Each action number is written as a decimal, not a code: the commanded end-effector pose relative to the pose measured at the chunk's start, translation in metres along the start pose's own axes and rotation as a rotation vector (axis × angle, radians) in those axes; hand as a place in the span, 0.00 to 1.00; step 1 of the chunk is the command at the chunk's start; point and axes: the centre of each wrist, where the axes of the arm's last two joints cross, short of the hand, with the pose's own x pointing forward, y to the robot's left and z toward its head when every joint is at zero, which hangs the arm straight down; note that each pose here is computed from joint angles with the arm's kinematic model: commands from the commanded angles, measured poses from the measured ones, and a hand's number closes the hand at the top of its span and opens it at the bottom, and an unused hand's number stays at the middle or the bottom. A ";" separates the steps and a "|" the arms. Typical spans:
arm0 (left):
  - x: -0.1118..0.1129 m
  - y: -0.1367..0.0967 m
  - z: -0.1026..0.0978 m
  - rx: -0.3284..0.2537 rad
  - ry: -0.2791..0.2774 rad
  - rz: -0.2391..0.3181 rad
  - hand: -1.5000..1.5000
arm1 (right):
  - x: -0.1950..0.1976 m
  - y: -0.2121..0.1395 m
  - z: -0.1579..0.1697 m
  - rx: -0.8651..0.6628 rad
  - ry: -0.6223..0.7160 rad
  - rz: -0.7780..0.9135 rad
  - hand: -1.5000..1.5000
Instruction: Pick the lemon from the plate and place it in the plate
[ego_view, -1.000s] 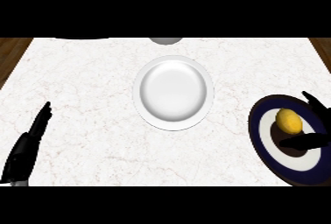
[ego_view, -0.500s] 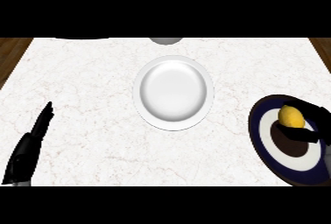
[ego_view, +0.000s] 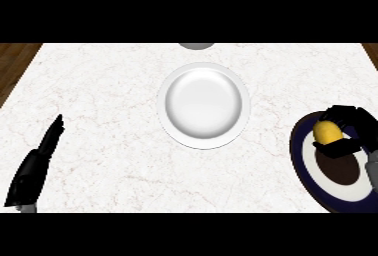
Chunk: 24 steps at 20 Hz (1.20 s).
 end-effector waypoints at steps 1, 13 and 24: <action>0.015 -0.010 -0.010 -0.060 -0.067 0.006 0.50 | 0.047 -0.027 -0.021 0.118 -0.211 0.259 1.00; 0.034 -0.016 -0.031 -0.075 -0.114 -0.002 0.50 | 0.109 -0.103 -0.055 0.002 -0.655 0.400 1.00; 0.022 -0.025 -0.028 -0.043 -0.057 -0.003 0.50 | 0.143 -0.148 -0.069 -0.017 -1.170 0.169 1.00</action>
